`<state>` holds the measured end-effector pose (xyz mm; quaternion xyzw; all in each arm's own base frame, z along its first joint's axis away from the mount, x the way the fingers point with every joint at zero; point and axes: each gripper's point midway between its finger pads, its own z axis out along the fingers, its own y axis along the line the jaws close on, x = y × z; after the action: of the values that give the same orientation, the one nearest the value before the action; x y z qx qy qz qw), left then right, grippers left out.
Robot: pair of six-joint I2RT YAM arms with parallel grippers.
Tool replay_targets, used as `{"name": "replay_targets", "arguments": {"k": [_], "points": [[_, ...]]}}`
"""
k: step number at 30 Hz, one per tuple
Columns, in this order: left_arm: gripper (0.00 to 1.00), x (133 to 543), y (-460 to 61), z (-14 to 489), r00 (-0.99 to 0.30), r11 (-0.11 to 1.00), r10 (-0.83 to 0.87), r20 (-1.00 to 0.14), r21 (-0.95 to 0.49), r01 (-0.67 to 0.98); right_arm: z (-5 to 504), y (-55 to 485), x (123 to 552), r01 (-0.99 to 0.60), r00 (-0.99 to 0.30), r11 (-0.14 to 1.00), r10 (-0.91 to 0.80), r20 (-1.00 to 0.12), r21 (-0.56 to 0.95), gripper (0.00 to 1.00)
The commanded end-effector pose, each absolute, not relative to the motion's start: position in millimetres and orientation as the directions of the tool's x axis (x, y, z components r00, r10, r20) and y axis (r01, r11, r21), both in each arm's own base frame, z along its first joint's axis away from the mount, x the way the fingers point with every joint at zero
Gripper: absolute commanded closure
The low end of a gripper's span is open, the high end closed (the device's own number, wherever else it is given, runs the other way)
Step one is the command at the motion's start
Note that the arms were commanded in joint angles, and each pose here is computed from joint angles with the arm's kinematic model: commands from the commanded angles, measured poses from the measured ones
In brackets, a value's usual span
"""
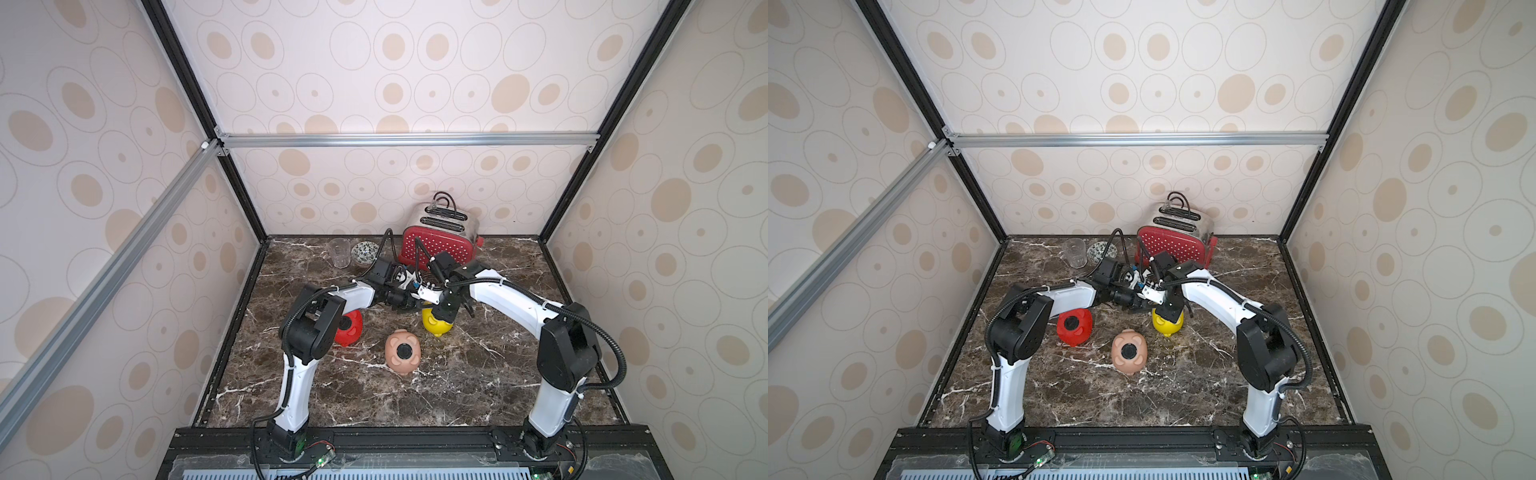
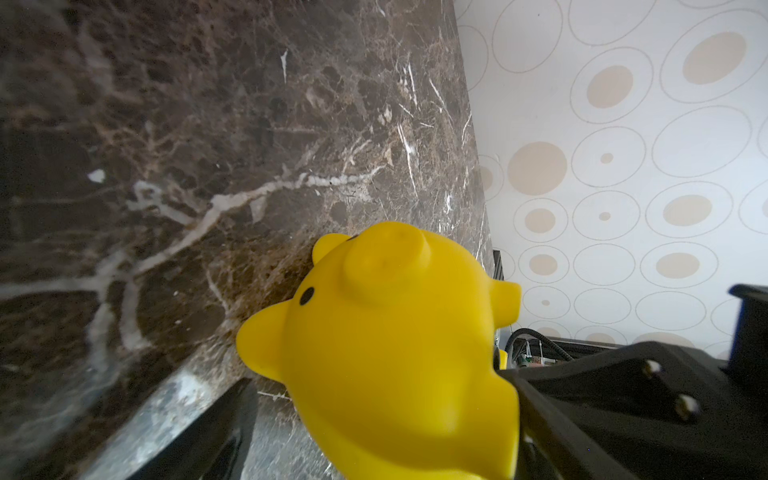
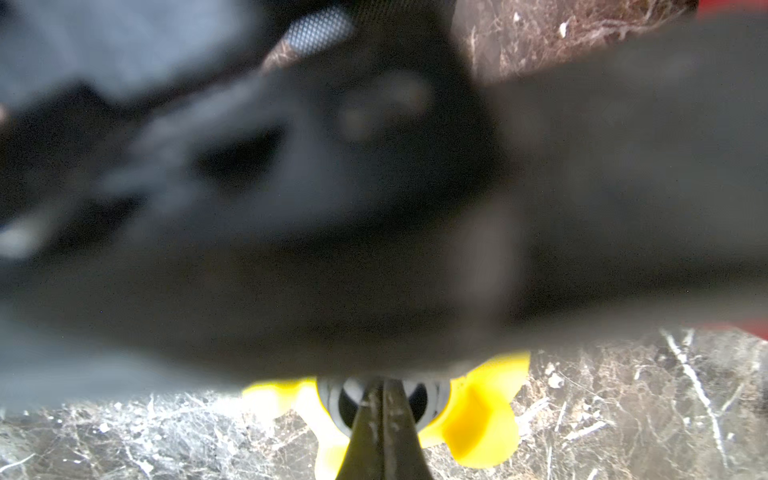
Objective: Close piggy banks
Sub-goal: Hold the piggy bank at the center of the board.
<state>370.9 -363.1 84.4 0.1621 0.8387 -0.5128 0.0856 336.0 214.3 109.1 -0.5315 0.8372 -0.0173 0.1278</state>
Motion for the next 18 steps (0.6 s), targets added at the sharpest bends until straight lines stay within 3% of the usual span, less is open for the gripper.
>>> {"name": "replay_targets", "arguments": {"k": [1, 18], "points": [[0.07, 374.0, -367.3, 81.8, -0.924, 0.415, 0.198, -0.327, -0.826, 0.381, 97.7, 211.2, 331.4, -0.907, -0.371, 0.390, -0.919, -0.135, -0.161, 1.00], [0.07, 373.6, -367.6, 80.6, -0.925, 0.415, 0.199, -0.324, -0.828, 0.379, 89.7, 208.0, 325.3, -0.913, -0.354, 0.375, -0.924, -0.141, -0.164, 1.00]]}}
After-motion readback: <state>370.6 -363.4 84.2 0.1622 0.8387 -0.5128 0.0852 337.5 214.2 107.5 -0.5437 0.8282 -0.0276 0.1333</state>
